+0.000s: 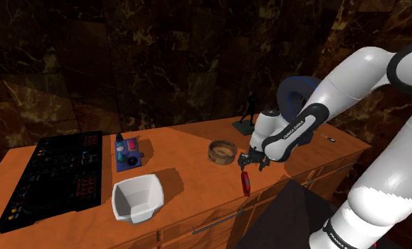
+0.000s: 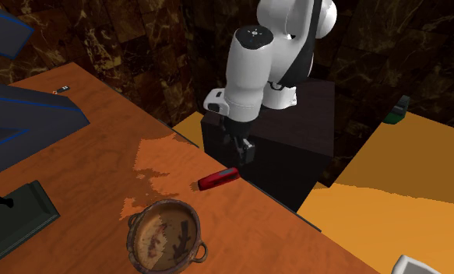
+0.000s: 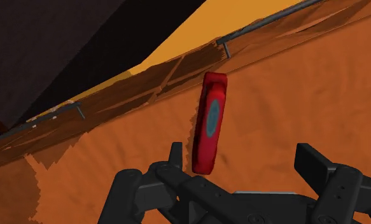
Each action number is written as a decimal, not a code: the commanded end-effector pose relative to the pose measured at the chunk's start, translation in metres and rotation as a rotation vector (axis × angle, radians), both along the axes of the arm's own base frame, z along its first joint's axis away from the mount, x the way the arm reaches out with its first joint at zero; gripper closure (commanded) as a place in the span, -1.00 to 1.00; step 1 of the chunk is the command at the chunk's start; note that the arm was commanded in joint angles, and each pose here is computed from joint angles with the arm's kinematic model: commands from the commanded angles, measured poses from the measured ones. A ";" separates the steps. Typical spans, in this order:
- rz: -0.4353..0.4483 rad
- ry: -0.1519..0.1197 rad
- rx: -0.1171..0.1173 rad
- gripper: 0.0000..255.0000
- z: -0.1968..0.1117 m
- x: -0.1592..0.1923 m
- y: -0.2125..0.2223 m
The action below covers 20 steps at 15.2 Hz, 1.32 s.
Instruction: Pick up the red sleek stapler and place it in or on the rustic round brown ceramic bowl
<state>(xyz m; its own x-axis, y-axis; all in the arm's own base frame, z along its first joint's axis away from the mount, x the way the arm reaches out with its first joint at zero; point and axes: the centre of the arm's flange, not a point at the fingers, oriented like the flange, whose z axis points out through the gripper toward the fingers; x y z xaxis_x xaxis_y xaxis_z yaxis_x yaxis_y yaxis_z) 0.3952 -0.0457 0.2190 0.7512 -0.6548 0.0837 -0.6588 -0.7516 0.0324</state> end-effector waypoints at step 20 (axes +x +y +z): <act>-0.144 -0.027 0.011 -1.00 -0.119 0.019 -0.020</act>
<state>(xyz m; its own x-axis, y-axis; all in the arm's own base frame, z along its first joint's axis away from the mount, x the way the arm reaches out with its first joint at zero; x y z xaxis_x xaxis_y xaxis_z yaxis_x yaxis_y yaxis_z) 0.4143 -0.0653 0.1005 0.6468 -0.7568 0.0949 -0.7605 -0.6493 0.0054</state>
